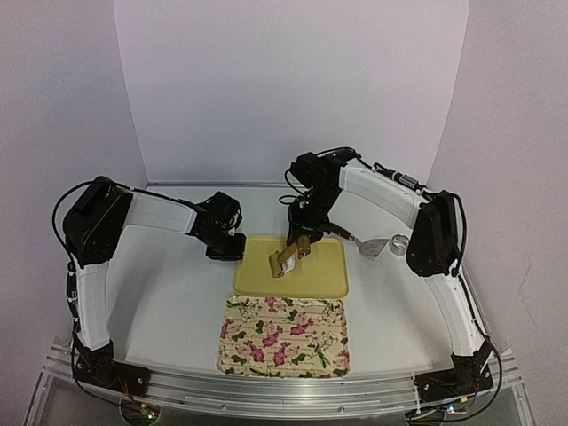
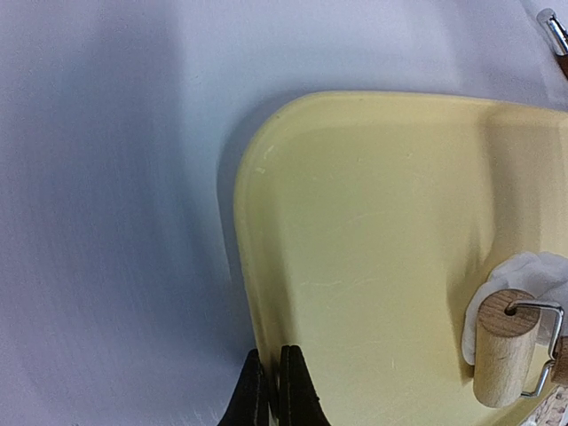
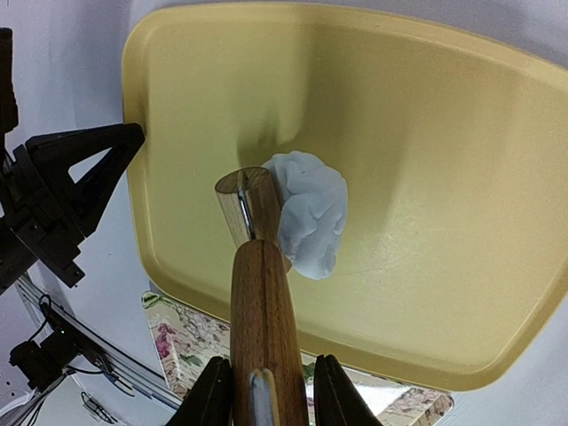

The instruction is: Roll out the dumpling wrappers from the dough

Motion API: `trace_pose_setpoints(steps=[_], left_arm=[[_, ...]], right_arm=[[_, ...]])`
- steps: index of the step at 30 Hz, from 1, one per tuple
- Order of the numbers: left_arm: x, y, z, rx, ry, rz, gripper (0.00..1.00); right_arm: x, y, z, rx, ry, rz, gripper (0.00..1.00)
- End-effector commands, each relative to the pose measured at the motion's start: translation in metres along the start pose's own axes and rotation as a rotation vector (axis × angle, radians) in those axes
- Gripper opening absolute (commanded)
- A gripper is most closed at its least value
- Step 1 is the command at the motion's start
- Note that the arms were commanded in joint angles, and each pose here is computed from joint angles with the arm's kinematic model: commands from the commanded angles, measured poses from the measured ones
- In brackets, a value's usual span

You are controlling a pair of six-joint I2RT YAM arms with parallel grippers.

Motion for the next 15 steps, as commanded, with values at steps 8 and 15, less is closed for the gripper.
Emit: trace_pose_setpoints(steps=[8, 15], left_arm=[[0.003, 0.024, -0.013, 0.000, 0.081, 0.093, 0.00], [-0.001, 0.022, -0.013, -0.030, 0.070, 0.084, 0.00]], right_arm=[[0.035, -0.014, 0.000, 0.034, 0.001, -0.006, 0.00], [-0.017, -0.018, 0.030, 0.010, -0.115, -0.120, 0.00]])
Point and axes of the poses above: each gripper's point midway between its finger pads, its own x axis out along the fingers, its own z axis along the line the jaws close on, y = z × x, the point moved 6 cm from there along -x, back along the fingers
